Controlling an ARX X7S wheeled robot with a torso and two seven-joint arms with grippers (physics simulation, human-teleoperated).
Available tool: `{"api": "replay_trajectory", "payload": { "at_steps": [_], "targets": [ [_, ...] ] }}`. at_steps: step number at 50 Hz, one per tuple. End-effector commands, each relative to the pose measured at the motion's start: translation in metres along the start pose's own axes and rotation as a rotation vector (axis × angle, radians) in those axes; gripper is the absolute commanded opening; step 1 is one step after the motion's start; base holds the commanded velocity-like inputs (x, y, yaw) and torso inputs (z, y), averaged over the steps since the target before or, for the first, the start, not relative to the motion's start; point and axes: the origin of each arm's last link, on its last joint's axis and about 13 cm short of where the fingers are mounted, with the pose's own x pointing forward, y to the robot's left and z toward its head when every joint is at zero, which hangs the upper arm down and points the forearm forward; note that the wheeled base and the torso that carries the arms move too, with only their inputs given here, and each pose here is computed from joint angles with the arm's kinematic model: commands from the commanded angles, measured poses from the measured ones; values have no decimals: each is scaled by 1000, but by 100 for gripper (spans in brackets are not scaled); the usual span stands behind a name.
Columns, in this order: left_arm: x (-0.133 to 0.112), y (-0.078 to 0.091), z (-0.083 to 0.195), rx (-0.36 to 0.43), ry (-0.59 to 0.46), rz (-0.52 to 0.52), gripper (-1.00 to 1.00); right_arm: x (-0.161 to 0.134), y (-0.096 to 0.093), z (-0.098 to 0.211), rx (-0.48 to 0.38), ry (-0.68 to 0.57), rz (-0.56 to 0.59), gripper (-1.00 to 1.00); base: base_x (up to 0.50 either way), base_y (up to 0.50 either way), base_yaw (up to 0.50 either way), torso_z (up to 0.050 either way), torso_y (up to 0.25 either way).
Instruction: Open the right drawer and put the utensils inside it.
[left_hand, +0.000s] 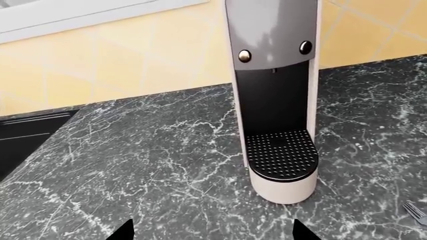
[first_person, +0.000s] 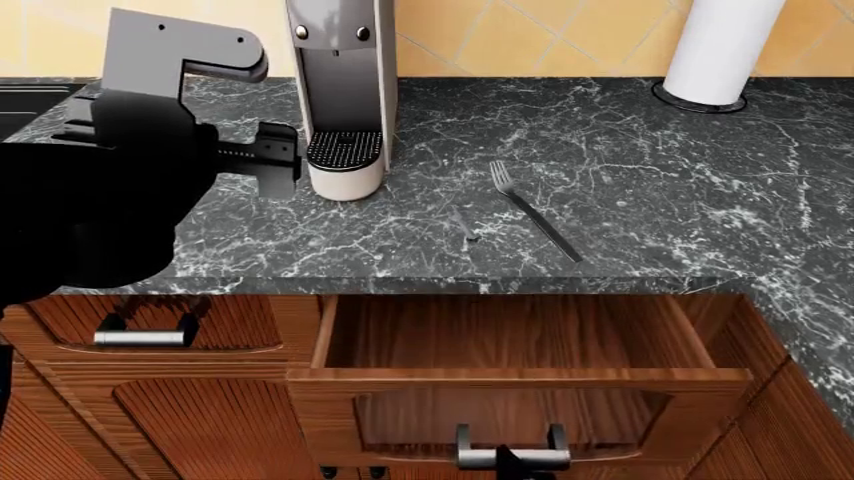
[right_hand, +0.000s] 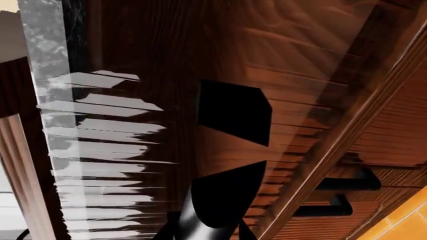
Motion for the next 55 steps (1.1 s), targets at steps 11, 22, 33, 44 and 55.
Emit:
{"api": "replay_trajectory", "payload": {
  "at_steps": [11,22,33,44,55],
  "targets": [
    [-1,0,1,-2,-2,2,100,-22,17,-36,4,149,195,-100,-1,3,6,1,1],
    [-2,3,4,-7,-4,6,100,-23,21,-37,-13,179,205,100,0,1,1,0,0],
    [-1,3,2,-6,0,8,100,-23,21,-44,-33,285,204,100,0,0,0,0,0],
    [-1,2,3,-4,-2,9,100,-23,28,-62,-90,593,248,100,0,0,0,0,0],
    [-1,2,5,-8,-1,8,100,-42,76,-77,-447,897,409,100,0,0,0,0,0]
  ]
}}
